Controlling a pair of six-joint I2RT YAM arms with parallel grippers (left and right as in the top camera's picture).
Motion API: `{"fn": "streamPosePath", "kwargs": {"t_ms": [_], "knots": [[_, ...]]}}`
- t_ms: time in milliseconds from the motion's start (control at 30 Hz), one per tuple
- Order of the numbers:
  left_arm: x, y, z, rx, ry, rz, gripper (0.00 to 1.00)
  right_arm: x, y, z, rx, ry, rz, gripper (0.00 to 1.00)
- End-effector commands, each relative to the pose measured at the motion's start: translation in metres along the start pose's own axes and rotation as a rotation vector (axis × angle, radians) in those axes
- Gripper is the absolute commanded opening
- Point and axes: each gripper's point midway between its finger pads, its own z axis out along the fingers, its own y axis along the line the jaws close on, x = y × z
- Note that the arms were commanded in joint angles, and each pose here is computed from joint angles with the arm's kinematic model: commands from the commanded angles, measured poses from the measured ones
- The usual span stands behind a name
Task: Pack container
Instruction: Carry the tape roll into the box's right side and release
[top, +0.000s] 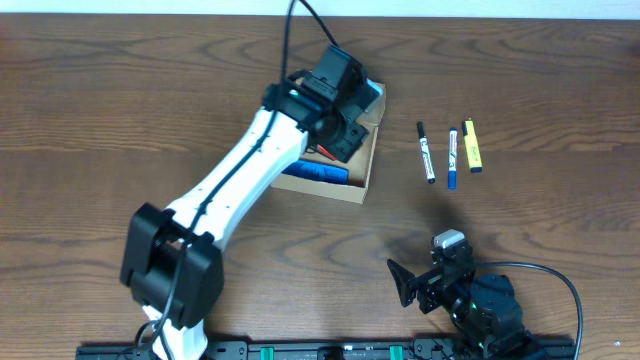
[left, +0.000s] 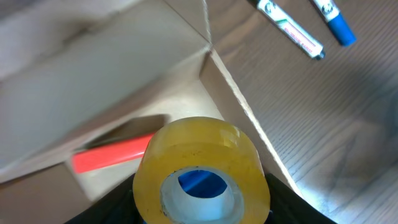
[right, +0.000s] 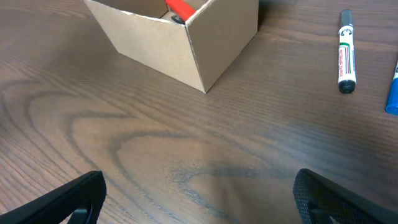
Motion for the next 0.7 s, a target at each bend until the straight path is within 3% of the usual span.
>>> {"fn": "streamPosePath", "kwargs": {"t_ms": [0, 467, 667], "knots": [[0.004, 0.000, 0.021, 0.011, 0.037, -0.053, 0.51, 0.000, 0.001, 0.000, -0.005, -0.002, -0.019, 0.99], [0.005, 0.030, 0.035, -0.153, 0.017, -0.470, 0.48, 0.000, 0.001, 0.000, -0.005, -0.002, -0.019, 0.99], [0.006, 0.027, 0.038, -0.154, 0.013, -0.593, 0.49, 0.000, 0.001, 0.000, -0.005, -0.002, -0.019, 0.99]]}}
